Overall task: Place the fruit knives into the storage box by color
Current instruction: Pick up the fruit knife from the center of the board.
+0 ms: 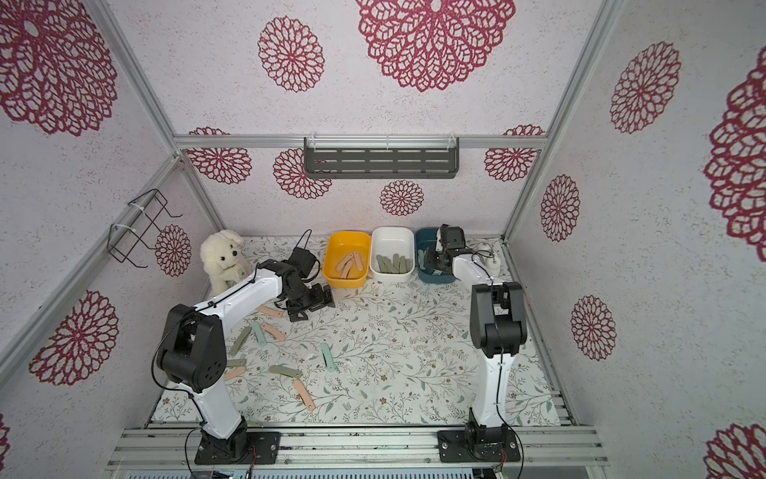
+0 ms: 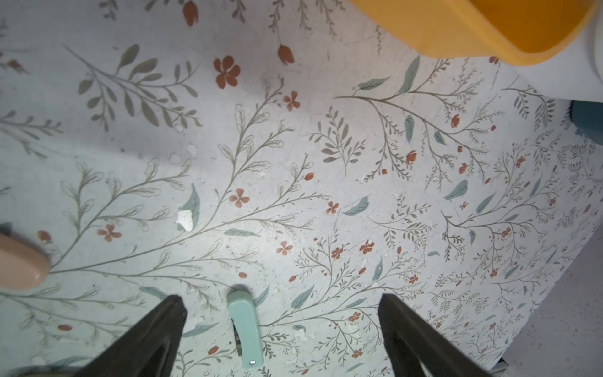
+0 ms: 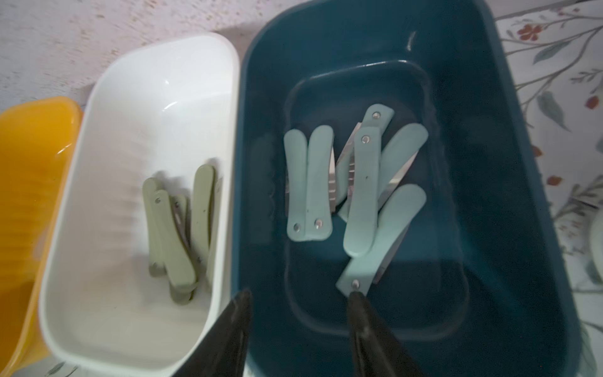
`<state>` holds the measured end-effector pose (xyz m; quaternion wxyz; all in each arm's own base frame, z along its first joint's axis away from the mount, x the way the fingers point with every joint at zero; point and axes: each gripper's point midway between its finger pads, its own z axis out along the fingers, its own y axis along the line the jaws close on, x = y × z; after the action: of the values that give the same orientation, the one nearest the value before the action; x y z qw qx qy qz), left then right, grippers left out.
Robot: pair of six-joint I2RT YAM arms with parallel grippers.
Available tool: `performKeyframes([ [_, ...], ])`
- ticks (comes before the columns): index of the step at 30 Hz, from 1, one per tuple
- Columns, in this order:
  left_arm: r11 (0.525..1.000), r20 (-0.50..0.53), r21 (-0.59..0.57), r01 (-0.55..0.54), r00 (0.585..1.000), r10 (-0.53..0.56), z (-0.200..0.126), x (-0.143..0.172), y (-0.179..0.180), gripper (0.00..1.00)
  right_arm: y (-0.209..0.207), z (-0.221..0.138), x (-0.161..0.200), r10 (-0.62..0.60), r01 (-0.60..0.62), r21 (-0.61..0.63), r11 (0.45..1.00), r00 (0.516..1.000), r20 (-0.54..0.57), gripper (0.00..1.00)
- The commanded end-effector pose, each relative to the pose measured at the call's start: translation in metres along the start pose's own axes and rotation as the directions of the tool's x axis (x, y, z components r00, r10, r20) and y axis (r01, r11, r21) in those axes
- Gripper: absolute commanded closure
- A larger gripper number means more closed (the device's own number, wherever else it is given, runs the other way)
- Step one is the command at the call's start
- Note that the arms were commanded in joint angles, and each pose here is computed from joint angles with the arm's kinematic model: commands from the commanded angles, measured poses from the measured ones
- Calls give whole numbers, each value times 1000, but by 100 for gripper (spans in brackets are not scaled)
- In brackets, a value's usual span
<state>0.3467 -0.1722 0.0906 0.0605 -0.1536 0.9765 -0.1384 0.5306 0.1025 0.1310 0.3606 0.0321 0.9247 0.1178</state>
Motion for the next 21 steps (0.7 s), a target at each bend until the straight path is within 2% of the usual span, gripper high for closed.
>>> performKeyframes([
  [1, 999, 64, 17, 28, 998, -29, -19, 12, -1, 3, 36, -53, 0, -82, 82, -1, 997, 994, 72, 47],
  [5, 999, 71, -10, 52, 996, -52, -15, 40, 11, 3, 78, -73, 64, -143, 143, -46, 989, 990, 4, 47],
  [12, 986, 90, -126, 106, 991, -95, -18, 74, 67, 3, 171, -94, 179, -261, 233, -210, 950, 957, -122, 47],
  [17, 980, 118, -97, 171, 980, -159, -17, 84, 89, 3, 232, -97, 233, -327, 261, -338, 904, 933, -153, 48],
  [21, 973, 147, -102, 209, 970, -193, -23, 86, 108, 3, 265, -93, 260, -398, 312, -376, 872, 901, -175, 48],
])
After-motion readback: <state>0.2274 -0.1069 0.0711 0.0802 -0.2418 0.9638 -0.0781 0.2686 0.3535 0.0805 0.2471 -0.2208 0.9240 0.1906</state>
